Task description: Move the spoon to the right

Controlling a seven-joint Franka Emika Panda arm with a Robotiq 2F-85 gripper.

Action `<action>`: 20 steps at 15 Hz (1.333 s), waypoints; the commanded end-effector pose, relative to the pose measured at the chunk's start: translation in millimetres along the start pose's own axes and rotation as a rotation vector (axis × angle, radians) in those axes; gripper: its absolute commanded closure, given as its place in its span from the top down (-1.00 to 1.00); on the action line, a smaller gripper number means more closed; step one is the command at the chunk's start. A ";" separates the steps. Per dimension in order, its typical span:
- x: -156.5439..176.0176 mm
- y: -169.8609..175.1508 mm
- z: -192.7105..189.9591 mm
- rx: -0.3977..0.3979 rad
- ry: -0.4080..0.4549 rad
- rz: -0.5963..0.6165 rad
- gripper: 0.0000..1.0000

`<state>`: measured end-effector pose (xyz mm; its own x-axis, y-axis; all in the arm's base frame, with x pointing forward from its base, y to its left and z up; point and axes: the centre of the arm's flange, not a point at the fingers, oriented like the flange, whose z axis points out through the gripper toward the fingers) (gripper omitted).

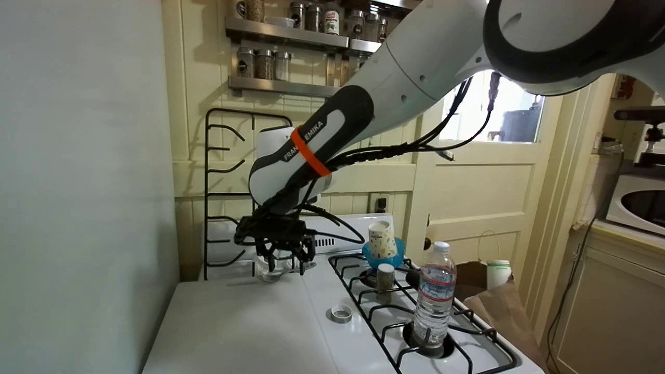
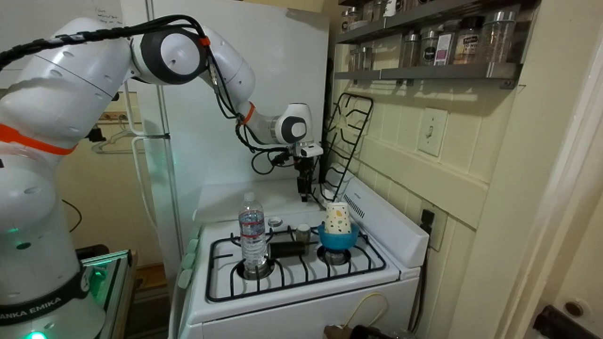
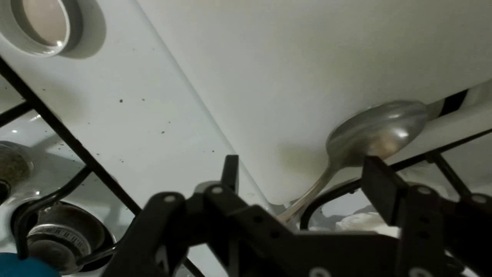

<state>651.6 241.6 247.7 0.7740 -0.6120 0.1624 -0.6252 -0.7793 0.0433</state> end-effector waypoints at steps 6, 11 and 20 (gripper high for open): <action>10.1 -15.8 5.9 0.003 0.019 0.088 0.77; 17.4 -22.4 9.9 0.001 0.021 0.123 0.74; 19.5 -35.1 29.8 -0.011 0.019 0.136 0.10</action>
<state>679.7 247.2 227.2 0.6970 -0.6930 0.1840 -0.7065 -0.7076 0.0111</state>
